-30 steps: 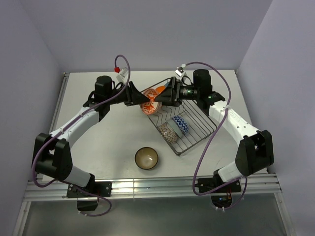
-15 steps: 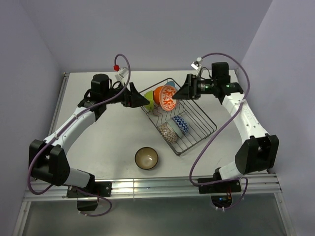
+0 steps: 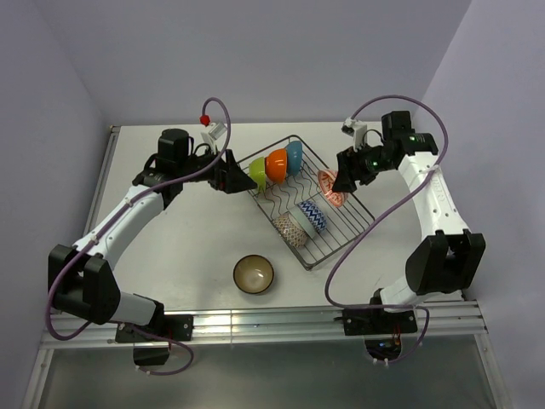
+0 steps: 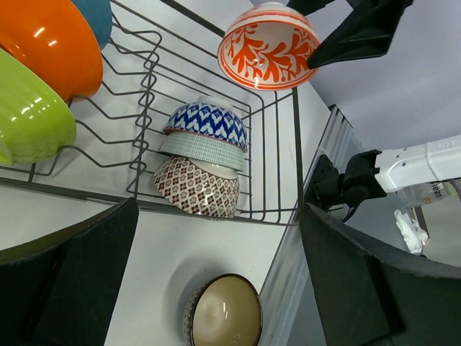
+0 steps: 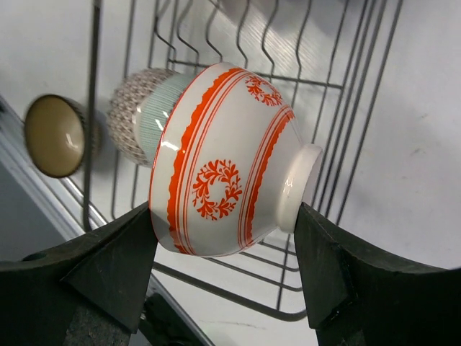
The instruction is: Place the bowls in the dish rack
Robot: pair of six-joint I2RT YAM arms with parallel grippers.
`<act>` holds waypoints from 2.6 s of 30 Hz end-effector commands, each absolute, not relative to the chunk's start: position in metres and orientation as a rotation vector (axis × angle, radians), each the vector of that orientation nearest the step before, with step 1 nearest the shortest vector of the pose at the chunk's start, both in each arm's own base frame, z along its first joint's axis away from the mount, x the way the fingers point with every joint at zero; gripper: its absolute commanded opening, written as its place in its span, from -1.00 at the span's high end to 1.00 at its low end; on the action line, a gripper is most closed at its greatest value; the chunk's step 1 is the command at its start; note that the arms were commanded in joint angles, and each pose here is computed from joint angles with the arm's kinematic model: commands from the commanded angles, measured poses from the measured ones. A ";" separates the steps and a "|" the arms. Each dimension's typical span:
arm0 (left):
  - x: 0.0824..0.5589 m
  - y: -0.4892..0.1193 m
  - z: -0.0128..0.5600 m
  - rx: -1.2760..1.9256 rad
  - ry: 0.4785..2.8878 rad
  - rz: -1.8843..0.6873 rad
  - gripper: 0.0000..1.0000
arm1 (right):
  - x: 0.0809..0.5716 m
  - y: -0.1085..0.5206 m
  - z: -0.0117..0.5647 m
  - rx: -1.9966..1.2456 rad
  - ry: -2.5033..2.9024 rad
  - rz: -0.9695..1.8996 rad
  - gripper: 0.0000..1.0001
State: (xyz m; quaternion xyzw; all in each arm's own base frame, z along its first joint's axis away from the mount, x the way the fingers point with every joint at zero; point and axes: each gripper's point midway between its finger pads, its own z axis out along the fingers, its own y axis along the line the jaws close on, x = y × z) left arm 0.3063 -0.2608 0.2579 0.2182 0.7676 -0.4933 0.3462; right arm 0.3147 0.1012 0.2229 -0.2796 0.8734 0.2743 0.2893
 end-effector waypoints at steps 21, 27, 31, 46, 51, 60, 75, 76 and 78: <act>0.302 -0.261 0.279 0.636 1.910 -1.261 -0.99 | 0.319 0.100 0.147 -0.903 2.475 0.730 1.00; 0.302 -0.261 0.278 0.632 1.914 -1.266 -0.99 | 0.312 0.108 0.133 -0.911 2.523 0.741 1.00; 0.302 -0.262 0.279 0.625 1.911 -1.269 -0.99 | 0.306 0.114 0.121 -0.927 2.545 0.736 1.00; 0.300 -0.260 0.274 0.637 1.917 -1.263 -0.99 | 0.301 0.124 0.115 -0.942 2.576 0.692 -0.48; 0.293 -0.259 0.271 0.706 1.896 -1.220 -0.99 | 0.297 0.131 0.128 -0.935 2.568 0.756 -0.77; 0.274 -0.252 0.240 0.885 1.909 -1.133 -0.99 | 0.293 0.137 0.140 -0.944 2.559 0.823 -0.87; 0.214 -0.247 0.154 1.399 1.852 -0.874 -0.96 | 0.301 0.135 0.125 -0.894 2.633 0.807 -1.00; 0.214 -0.246 0.151 1.409 1.852 -0.867 -0.96 | 0.301 0.134 0.123 -0.890 2.639 0.800 -0.99; 0.212 -0.243 0.141 1.423 1.872 -0.855 -0.96 | 0.306 0.134 0.124 -0.876 2.630 0.778 -1.00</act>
